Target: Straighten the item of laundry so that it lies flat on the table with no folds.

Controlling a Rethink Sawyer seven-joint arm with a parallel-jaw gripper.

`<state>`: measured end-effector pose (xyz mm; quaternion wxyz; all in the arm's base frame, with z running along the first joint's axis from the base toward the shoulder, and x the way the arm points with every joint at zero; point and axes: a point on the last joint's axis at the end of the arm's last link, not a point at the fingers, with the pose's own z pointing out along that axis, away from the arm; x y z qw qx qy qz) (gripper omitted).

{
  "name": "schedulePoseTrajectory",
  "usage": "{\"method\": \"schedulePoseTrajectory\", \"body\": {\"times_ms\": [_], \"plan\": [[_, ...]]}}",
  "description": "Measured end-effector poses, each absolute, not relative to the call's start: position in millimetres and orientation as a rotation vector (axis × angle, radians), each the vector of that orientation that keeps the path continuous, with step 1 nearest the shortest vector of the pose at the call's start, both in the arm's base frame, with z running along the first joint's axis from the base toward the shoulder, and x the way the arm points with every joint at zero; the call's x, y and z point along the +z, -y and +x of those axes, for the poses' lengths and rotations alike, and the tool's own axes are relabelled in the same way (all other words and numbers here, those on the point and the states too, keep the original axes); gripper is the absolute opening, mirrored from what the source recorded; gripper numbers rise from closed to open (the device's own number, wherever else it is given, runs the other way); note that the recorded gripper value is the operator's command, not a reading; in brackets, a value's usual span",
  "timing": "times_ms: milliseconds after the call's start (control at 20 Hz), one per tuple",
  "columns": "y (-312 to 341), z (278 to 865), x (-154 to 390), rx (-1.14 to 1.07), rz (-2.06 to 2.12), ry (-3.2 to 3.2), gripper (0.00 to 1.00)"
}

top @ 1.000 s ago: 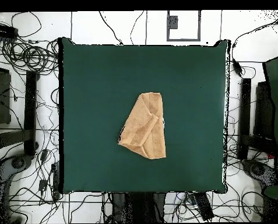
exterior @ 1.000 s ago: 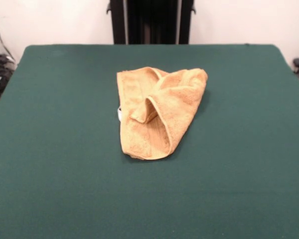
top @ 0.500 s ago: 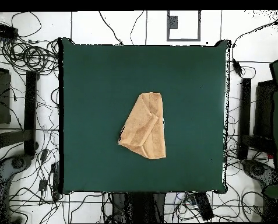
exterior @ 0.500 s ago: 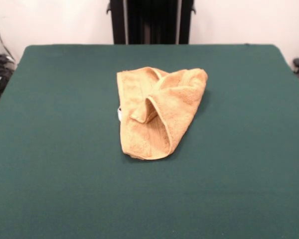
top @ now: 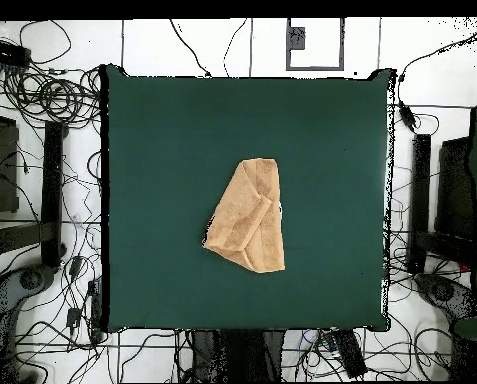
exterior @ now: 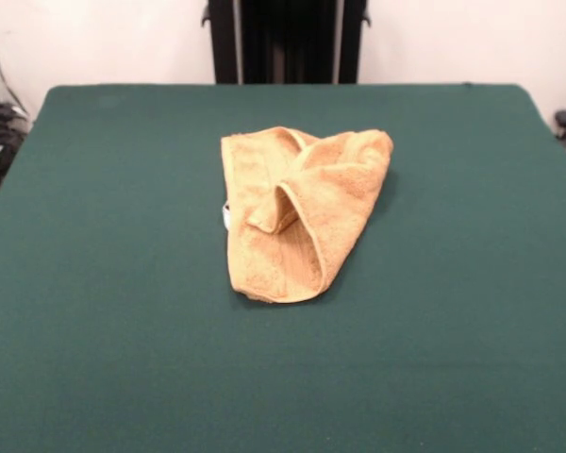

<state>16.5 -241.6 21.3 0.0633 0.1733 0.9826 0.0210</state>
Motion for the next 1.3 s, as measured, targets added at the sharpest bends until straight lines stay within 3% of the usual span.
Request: {"method": "schedulePoseTrajectory", "body": {"times_ms": [500, 1300], "plan": [[238, 31, -25, 0.070, 0.388, -2.921, 1.00], [262, 88, -88, -0.185, 0.410, -2.733, 1.00]]}}
